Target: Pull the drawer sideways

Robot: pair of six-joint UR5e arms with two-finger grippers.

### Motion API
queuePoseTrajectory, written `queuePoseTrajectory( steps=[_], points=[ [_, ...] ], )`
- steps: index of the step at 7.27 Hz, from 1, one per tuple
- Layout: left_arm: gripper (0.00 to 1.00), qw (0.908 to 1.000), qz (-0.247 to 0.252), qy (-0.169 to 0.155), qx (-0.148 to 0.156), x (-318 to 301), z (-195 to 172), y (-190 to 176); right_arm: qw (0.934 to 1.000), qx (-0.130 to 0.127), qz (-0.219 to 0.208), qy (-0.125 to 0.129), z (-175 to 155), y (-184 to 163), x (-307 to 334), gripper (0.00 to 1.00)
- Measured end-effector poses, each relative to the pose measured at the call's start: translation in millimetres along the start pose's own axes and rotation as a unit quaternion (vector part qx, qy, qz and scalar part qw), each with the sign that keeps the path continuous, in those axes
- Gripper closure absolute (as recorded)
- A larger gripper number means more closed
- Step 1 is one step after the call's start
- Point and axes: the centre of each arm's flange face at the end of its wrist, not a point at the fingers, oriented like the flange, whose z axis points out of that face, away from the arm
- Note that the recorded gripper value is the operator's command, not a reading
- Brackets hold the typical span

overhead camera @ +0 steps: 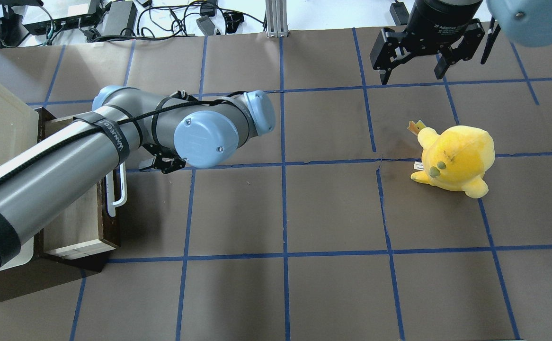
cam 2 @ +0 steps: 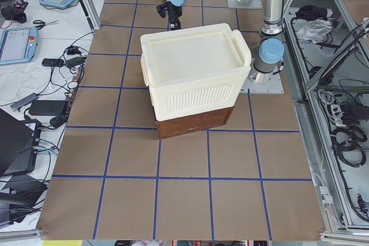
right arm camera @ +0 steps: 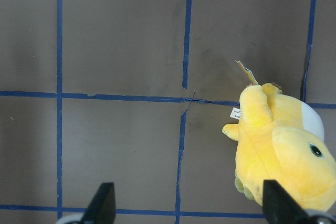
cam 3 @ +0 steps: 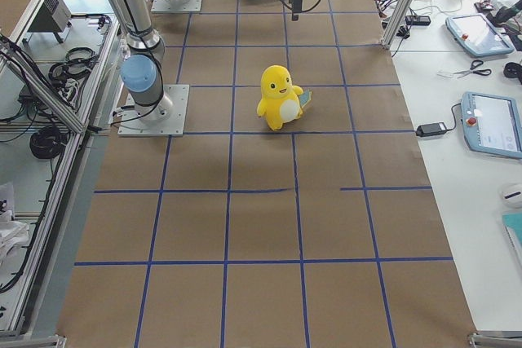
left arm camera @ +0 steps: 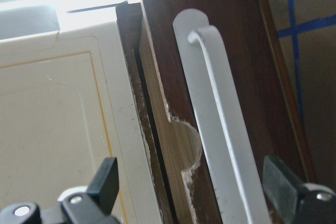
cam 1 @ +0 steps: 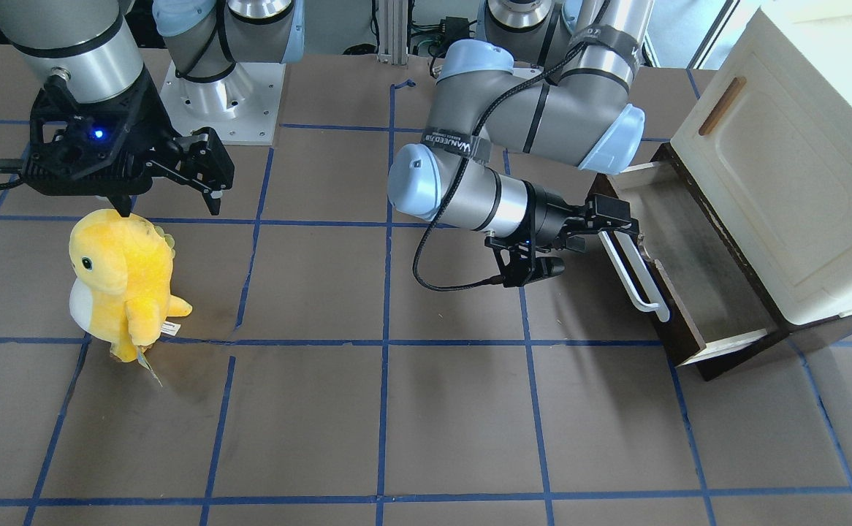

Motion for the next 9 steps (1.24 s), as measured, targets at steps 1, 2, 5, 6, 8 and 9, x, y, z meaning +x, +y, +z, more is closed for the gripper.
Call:
queuePoseTrajectory(
  steps=[1,2,5,6,8,9],
  points=[
    [0.0,0.9971,-0.012,0.075,0.001,-22,-10,2,1.0,0.0,0.0,0.0,0,0,0,0.0],
    [0.0,0.9885,-0.026,0.149,0.003,-48,-14,5,1.0,0.0,0.0,0.0,0,0,0,0.0],
    [0.0,0.9368,-0.087,0.339,-0.005,-135,0,12,1.0,0.0,0.0,0.0,0,0,0,0.0],
    [0.0,0.9234,-0.1,0.371,0.003,-159,0,15,1.0,0.0,0.0,0.0,0,0,0,0.0],
    [0.0,0.8934,-0.113,0.434,0.026,-183,-19,26,1.0,0.0,0.0,0.0,0,0,0,0.0],
    [0.0,0.886,-0.118,0.447,0.038,-191,-28,34,1.0,0.0,0.0,0.0,0,0,0,0.0]
  ],
)
